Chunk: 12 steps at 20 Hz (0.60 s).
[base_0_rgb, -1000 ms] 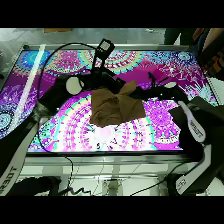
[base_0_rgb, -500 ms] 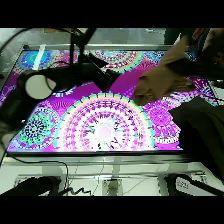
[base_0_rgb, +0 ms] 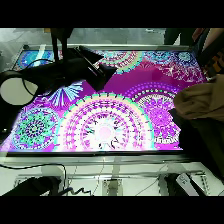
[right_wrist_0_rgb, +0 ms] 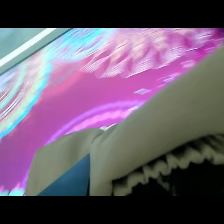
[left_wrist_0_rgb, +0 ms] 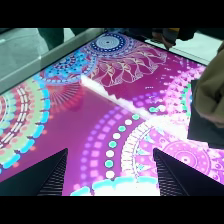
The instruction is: Fold the clothes and pants, and hang the long-sleeved shirts on hangers.
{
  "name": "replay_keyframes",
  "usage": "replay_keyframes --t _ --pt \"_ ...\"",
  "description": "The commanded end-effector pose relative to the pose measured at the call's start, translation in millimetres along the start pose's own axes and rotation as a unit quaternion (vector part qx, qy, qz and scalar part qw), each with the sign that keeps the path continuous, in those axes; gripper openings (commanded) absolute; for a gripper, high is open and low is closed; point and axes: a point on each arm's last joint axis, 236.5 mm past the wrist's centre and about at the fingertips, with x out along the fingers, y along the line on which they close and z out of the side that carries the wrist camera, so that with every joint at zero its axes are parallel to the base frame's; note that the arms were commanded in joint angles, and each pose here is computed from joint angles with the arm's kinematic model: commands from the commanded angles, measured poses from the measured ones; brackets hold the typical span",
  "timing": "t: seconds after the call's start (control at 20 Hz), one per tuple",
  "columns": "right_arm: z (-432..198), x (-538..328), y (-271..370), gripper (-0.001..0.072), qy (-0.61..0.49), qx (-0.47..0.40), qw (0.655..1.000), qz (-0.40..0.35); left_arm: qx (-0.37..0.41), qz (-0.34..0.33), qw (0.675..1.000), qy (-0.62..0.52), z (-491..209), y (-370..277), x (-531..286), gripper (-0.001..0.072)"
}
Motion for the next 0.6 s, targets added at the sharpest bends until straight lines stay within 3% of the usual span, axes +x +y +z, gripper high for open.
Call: replay_keyframes --t 0.0,0.3,0.55 --pt "31 -28 -46 0.003 -0.052 0.02 0.996 -0.07 0.001 0.001 1.0 -0.002 2 1 -2 0.0607" --pt "89 -37 -56 0.003 -0.052 -0.037 0.993 -0.101 0.001 0.001 1.0 -0.002 2 0 -2 0.0607" --pt "20 -20 -105 0.003 0.103 -0.005 0.984 -0.147 0.0 0.001 1.0 -0.002 2 0 -2 0.0606"
